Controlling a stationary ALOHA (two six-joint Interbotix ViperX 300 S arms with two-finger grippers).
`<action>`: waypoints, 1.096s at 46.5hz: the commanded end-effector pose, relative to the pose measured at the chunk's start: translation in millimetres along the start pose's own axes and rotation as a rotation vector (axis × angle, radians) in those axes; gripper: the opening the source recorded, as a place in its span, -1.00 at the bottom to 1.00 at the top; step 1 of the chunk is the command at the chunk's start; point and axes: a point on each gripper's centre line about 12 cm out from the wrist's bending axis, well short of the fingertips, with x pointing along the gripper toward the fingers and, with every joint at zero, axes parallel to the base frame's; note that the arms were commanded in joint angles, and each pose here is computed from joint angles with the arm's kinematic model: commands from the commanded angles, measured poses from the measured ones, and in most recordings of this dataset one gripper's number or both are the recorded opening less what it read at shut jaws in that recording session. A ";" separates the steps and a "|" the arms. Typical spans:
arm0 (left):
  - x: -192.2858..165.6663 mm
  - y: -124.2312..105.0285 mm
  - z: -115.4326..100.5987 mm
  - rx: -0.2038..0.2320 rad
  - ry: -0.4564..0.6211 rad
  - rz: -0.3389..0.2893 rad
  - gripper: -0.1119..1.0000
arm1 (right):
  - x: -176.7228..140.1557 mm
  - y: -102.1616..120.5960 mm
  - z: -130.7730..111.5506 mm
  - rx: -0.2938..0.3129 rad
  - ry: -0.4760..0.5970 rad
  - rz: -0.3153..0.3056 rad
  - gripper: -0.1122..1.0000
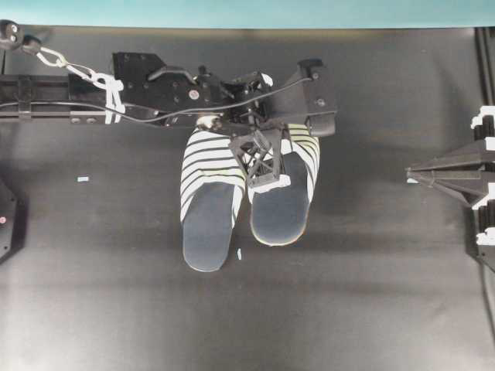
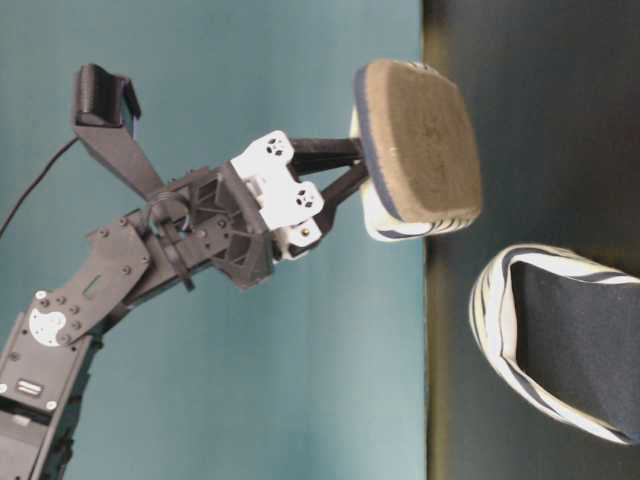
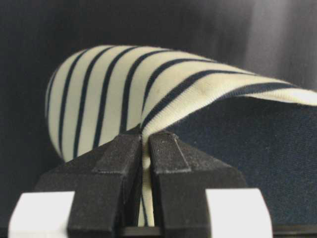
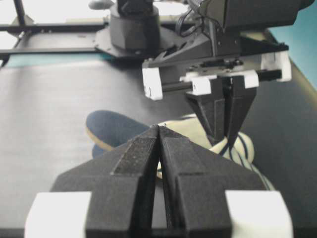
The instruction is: Arrange the slippers with the left arm.
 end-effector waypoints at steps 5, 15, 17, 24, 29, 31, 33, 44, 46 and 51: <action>19.1 -3.4 -9.8 -0.027 0.040 -0.004 -0.78 | 1.0 0.0 2.9 0.008 -0.008 0.000 -0.79; 35.0 -4.4 -21.3 -0.033 0.081 -0.003 -0.78 | 0.8 0.0 1.2 0.008 -0.005 0.000 -0.79; 35.0 -5.2 -21.3 -0.034 0.081 -0.005 -0.78 | 0.8 0.0 1.2 0.008 -0.005 0.000 -0.79; 35.9 -4.5 -22.3 -0.036 0.084 -0.004 -0.78 | 0.7 -0.1 0.9 0.008 -0.006 0.000 -0.79; 37.2 -5.5 -25.9 -0.034 0.095 -0.005 -0.78 | 0.7 0.2 0.3 0.008 -0.005 0.001 -0.79; 38.3 -6.2 -27.2 -0.031 0.098 -0.005 -0.77 | 0.7 0.2 0.3 0.008 -0.005 0.001 -0.79; 38.8 -6.4 -28.3 -0.032 0.101 -0.006 -0.78 | 0.6 0.2 -0.2 0.008 -0.005 0.001 -0.79; 40.1 -12.6 -30.3 -0.019 0.103 -0.013 -0.77 | 0.5 -0.1 -0.8 0.008 -0.003 -0.001 -0.79; 40.7 -13.3 -30.6 -0.016 0.105 -0.013 -0.77 | 0.5 0.2 -0.8 0.008 -0.003 0.001 -0.79; 40.1 -13.3 -30.2 -0.022 0.103 -0.013 -0.76 | 0.5 0.2 -0.8 0.008 -0.003 0.001 -0.79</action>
